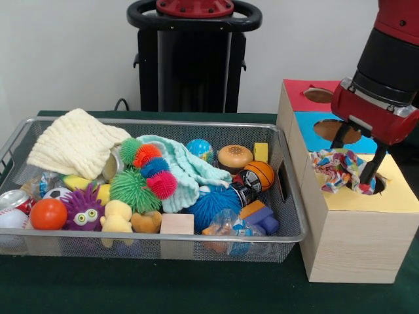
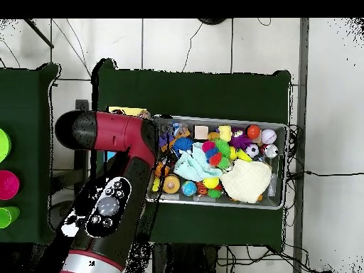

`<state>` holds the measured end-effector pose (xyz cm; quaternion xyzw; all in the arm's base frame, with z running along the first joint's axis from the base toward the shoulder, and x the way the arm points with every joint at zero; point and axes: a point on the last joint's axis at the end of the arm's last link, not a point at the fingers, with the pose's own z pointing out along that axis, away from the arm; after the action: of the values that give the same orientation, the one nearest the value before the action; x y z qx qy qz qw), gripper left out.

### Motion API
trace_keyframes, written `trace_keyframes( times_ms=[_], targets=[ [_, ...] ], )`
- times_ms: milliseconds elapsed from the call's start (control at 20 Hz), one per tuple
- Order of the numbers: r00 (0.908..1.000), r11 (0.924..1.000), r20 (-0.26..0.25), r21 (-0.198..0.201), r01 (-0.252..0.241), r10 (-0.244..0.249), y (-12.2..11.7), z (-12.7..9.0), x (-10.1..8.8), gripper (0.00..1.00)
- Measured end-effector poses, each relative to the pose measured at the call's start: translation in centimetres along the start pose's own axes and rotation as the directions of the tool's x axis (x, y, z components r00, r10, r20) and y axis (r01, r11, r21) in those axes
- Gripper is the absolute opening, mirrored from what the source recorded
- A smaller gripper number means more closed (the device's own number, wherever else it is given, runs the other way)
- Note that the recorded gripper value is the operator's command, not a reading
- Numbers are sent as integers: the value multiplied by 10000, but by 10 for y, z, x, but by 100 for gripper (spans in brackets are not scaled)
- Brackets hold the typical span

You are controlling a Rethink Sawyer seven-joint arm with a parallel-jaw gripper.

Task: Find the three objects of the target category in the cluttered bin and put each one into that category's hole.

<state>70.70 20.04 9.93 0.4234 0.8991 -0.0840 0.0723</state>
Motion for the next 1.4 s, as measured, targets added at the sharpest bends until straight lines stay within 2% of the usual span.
trace_keyframes(
  times_ms=[300, 900, 1400],
  targets=[
    [10000, 10000, -19, -56, -67, 67, 1, -2, -2, 100],
    [9996, 9990, 65, -351, -285, 288, 2, -22, -17, 100],
    [9993, 9980, 121, -520, -355, 362, 3, -34, -23, 100]
  ],
)
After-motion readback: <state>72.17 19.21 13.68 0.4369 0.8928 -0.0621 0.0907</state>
